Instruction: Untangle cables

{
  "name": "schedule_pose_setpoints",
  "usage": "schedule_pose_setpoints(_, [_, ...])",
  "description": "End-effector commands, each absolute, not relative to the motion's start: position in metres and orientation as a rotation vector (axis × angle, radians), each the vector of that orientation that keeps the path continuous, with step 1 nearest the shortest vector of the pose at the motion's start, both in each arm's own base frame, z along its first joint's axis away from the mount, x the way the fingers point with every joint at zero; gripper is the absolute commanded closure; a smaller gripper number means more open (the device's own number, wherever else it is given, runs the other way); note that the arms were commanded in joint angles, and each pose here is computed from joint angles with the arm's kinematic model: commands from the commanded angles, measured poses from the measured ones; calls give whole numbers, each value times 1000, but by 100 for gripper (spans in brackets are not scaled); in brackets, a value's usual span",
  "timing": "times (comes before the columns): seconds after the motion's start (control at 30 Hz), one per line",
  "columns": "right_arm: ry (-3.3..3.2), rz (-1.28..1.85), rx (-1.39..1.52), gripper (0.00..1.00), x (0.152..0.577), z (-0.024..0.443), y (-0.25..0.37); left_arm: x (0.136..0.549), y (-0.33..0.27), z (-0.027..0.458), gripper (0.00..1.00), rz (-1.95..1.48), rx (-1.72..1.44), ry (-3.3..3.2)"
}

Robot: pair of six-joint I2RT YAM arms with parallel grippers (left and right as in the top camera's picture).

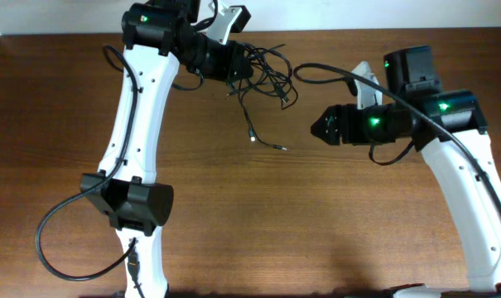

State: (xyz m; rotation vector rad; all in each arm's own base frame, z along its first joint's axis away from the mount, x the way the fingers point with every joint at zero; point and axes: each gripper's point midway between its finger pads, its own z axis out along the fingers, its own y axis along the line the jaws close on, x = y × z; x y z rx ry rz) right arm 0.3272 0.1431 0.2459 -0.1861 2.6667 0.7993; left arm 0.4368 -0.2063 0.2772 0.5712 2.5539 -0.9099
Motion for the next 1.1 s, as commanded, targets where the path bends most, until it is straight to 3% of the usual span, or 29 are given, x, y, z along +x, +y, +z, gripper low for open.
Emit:
schedule_pose_setpoints(0.0, [2669, 772, -203, 26, 330, 243, 142, 434, -208, 289, 100, -917, 575, 2524])
schedule_pose_setpoints(0.1, [2616, 780, -199, 22, 341, 249, 145, 434, -208, 289, 100, -917, 575, 2524])
schedule_pose_setpoints(1.07, [2594, 857, 31, 22, 365, 250, 151, 467, -169, 283, 100, -678, 460, 2517])
